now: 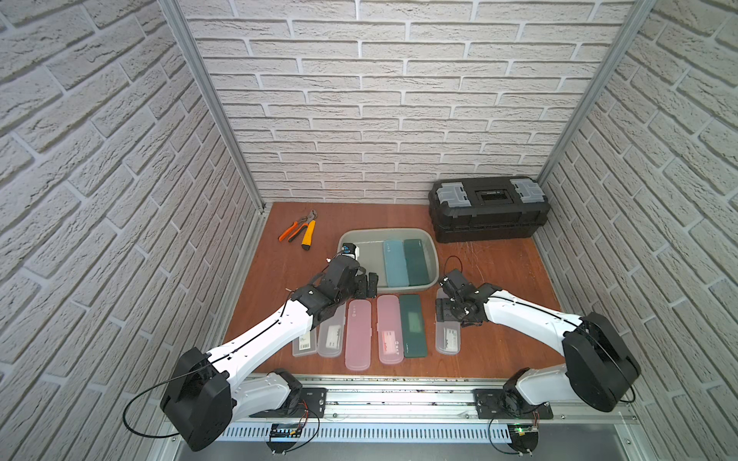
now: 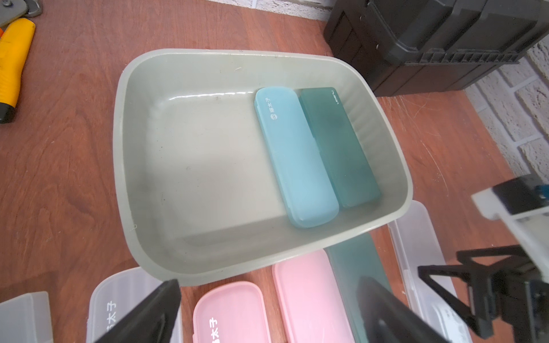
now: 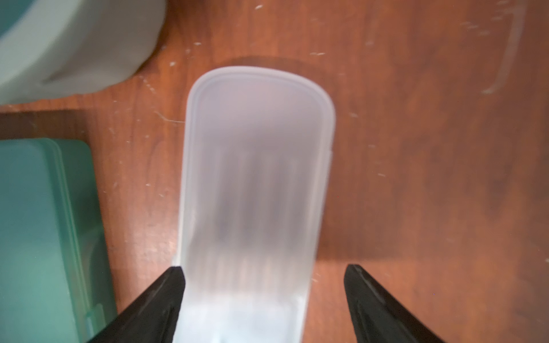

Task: Put the pencil case into the storage box
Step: Pick up the pencil case from the center of the board.

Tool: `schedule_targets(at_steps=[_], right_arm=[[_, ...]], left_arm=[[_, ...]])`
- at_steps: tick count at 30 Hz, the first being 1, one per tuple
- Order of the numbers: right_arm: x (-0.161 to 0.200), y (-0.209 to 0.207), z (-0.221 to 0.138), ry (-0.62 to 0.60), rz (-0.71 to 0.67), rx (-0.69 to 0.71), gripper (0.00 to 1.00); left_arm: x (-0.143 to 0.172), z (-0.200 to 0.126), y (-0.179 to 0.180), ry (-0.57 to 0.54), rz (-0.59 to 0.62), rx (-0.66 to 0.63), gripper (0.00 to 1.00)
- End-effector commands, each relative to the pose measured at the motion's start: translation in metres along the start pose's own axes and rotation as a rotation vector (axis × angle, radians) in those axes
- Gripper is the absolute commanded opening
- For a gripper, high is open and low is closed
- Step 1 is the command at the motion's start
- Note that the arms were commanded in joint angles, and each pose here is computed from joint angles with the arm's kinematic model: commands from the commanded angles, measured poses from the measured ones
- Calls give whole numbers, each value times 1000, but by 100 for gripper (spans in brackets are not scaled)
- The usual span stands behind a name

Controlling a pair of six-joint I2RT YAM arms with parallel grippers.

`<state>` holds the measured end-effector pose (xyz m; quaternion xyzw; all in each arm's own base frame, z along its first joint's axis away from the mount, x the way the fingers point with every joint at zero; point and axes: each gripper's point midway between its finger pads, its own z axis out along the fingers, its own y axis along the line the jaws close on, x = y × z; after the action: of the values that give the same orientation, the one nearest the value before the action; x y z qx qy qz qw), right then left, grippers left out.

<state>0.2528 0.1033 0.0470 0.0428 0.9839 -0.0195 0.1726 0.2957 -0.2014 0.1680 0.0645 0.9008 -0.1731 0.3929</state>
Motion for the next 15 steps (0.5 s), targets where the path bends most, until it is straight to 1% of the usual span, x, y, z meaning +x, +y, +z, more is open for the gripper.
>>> schedule_targets(at_steps=[1,7,9,12,15], right_arm=[[5,-8,-15,-10,-19,0,91],[35,11,-17,64,35,-129,92],[45,14,-14,88,50,-131,92],[58,9,-7,113,66,-94,92],[63,11,-4,119,72,-106,93]], left_arm=[[-7,0,-5,-30,-2,15,99],[-3,-1,-1,-35,-20,11,98],[-3,-2,-1,-38,-26,10,98],[-2,-4,0,-41,-32,12,98],[-2,-7,1,-46,-37,13,99]])
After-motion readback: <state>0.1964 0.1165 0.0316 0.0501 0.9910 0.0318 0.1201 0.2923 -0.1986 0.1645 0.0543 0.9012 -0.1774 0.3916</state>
